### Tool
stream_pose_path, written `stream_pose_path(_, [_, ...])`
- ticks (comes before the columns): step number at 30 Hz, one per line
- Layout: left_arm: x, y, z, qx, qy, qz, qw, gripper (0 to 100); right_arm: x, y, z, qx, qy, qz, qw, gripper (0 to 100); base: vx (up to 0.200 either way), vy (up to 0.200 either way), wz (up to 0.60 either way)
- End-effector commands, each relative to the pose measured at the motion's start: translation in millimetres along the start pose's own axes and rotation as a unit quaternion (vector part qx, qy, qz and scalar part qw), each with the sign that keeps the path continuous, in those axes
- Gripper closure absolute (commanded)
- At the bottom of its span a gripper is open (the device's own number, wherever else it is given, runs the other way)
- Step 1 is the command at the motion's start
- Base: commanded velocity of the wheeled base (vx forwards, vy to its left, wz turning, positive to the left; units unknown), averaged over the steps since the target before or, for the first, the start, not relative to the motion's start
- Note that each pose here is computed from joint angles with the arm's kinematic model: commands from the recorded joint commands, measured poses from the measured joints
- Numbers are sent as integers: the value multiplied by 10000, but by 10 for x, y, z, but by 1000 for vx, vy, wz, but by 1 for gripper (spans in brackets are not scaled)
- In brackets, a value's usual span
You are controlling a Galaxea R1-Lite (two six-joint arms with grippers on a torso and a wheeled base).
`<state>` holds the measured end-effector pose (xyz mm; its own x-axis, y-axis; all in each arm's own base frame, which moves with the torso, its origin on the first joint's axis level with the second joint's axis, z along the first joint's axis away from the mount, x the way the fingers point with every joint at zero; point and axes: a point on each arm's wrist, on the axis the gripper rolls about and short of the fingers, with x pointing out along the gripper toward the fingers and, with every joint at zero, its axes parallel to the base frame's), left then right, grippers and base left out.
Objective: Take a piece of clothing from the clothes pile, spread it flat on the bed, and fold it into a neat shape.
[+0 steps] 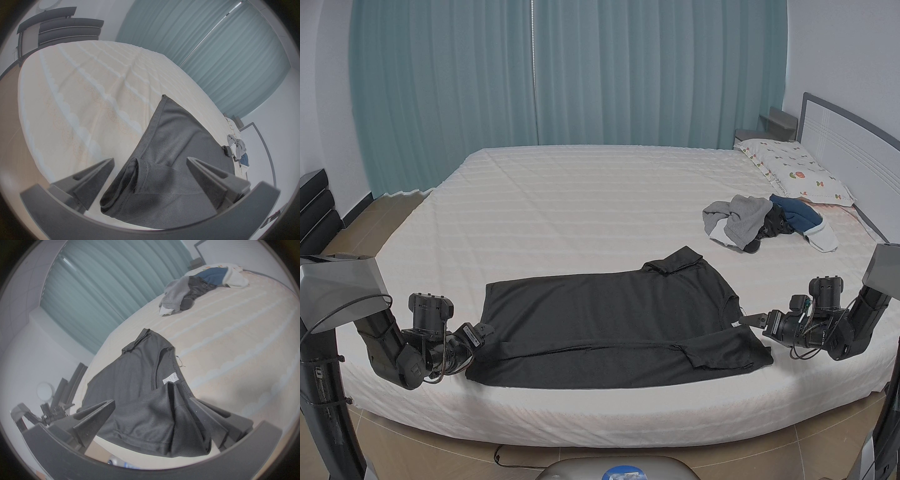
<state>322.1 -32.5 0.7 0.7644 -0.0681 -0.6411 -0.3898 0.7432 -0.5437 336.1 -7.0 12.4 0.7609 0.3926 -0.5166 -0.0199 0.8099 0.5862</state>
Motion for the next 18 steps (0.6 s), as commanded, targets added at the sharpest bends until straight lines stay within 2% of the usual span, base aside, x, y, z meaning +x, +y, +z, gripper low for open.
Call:
stream_pose_path(1, [-242,-17,120,-109,-232,-112,9996,0,-213,102,-13,495,-216,114,9985,0,0,0,0])
stream_pose_path(2, [-261,-23,126,-116,-243,-134,9995,0,-233,107,-14,588,-238,122,9979,0,0,0,0])
stream_pose_path(4, [-331,-20,122,-224,-252,-148,9993,0,-301,116,-22,1052,-317,168,9938,0,0,0,0])
stream_pose_path(5, [-331,-20,122,-224,-252,-148,9993,0,-301,116,-22,1052,-317,168,9938,0,0,0,0])
stream_pose_path(7, [-357,-10,103,-394,-202,-144,9989,0,-321,115,-21,1457,-347,183,9885,0,0,0,0])
stream_pose_path(9, [-355,-5,77,-464,-133,-155,9987,0,-325,108,-27,1528,-340,173,9875,0,0,0,0])
stream_pose_path(18, [-357,-15,39,-506,-58,-171,9986,0,-312,124,-65,1540,-259,180,9876,0,0,-200,0])
